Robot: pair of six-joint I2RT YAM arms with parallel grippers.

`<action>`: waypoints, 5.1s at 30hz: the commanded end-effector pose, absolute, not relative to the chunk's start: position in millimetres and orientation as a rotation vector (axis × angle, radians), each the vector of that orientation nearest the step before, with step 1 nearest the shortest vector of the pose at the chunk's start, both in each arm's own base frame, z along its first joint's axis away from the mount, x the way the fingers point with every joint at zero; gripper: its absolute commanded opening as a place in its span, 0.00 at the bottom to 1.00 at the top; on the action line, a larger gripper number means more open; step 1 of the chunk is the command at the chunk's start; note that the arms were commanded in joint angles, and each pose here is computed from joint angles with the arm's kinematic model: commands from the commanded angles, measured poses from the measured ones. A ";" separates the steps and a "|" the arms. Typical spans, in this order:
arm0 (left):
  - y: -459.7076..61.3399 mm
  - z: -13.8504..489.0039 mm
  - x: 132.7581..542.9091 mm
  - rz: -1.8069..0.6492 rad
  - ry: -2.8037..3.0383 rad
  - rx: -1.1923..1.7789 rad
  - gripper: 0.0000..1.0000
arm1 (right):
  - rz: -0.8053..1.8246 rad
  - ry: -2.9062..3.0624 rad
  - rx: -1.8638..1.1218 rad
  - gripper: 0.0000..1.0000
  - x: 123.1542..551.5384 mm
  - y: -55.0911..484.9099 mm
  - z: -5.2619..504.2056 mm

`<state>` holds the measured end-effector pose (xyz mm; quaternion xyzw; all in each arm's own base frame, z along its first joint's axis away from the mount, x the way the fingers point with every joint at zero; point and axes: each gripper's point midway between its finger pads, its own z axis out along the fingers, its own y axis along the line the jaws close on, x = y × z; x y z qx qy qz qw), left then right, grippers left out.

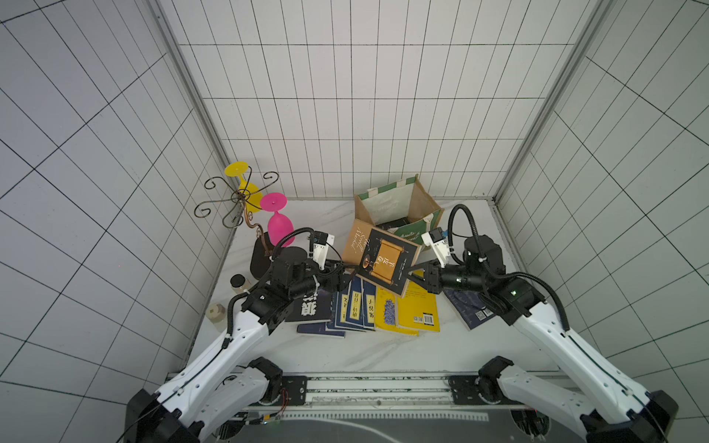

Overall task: Put the books into the canvas bag
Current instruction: Place the book in the canvas bag.

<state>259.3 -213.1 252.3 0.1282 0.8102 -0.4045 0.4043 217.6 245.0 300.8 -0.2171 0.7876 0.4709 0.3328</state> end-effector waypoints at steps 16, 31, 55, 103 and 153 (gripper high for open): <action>-228.2 352.7 210.5 -1.346 1.707 0.702 0.80 | 1.484 1.619 -1.037 0.00 155.4 244.7 391.8; -221.1 350.8 224.9 -1.299 1.720 0.591 0.97 | 1.553 1.557 -1.070 0.00 149.9 235.2 403.6; -231.9 383.5 203.4 -1.523 1.584 0.664 0.00 | 1.652 1.447 -0.783 0.52 183.1 232.7 390.3; -205.8 311.8 220.6 -1.276 1.803 0.499 0.85 | 1.225 1.672 -0.616 0.00 489.9 150.1 451.7; -203.8 305.5 218.6 -1.274 1.796 0.487 0.85 | 0.640 2.156 -0.681 0.00 423.0 178.6 354.7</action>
